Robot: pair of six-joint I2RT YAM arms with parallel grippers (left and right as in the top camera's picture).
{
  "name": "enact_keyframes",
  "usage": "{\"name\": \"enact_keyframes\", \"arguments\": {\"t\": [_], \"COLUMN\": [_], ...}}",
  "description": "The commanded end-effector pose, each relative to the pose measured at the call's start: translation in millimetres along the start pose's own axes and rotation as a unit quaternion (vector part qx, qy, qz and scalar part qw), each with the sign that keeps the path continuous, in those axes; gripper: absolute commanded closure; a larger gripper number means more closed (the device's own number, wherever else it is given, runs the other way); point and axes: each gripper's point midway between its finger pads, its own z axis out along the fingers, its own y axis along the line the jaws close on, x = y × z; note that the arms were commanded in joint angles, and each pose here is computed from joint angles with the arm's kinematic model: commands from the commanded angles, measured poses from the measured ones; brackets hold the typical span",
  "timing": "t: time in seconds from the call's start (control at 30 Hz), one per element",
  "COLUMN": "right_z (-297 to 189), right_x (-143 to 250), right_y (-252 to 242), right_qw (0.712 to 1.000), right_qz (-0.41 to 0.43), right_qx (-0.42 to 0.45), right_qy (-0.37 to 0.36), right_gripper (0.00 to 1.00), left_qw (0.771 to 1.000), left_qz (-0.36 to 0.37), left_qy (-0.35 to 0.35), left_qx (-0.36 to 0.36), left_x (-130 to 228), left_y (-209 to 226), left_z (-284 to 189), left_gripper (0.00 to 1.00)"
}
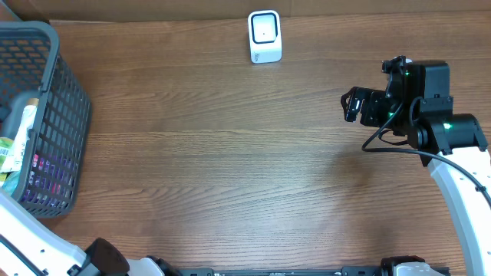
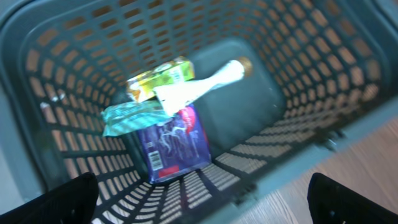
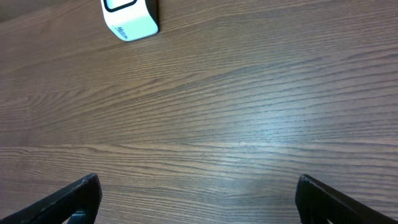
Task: Scan the item barcode
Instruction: 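Move the left gripper into the basket and grasp the white gold-capped tube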
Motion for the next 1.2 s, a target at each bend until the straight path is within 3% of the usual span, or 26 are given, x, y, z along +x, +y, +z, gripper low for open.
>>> {"name": "enact_keyframes", "arguments": {"t": [0.0, 0.23, 0.33, 0.53, 0.77, 1.07, 1.13, 1.17], "right_z": [-5, -5, -5, -5, -5, -5, -5, -5], "right_x": [-9, -9, -9, -9, -9, -9, -9, -9], "right_y": [1, 1, 1, 1, 1, 1, 1, 1], "right_qw": [1.000, 1.000, 1.000, 1.000, 1.000, 1.000, 1.000, 1.000], "right_qz": [-0.006, -0.006, -0.006, -0.006, -0.006, -0.006, -0.006, -0.006], "right_qx": [-0.002, -0.002, -0.002, -0.002, -0.002, -0.002, -0.002, -0.002], "right_qy": [-0.012, -0.012, -0.012, -0.012, -0.012, -0.012, -0.012, -0.012], "right_gripper": [0.00, 0.00, 0.00, 0.00, 0.00, 0.00, 0.00, 0.00], "left_qw": [0.999, 0.999, 1.000, 0.990, 0.963, 0.954, 0.952, 0.952], "left_qz": [-0.035, -0.028, 0.026, 0.135, 0.244, 0.254, 0.254, 0.255], "left_qy": [-0.001, -0.019, -0.010, 0.046, 0.092, 0.143, 0.156, 0.161], "left_qx": [-0.018, -0.013, -0.011, -0.014, 0.061, 0.063, 0.063, 0.063], "left_x": [-11, -46, -49, -26, 11, 52, 61, 65], "left_y": [13, -2, -13, -26, -61, -61, -59, -58], "left_z": [19, 94, 135, 214, 285, 343, 352, 356], "left_gripper": [0.00, 0.00, 0.00, 0.00, 0.00, 0.11, 0.18, 0.27]}}
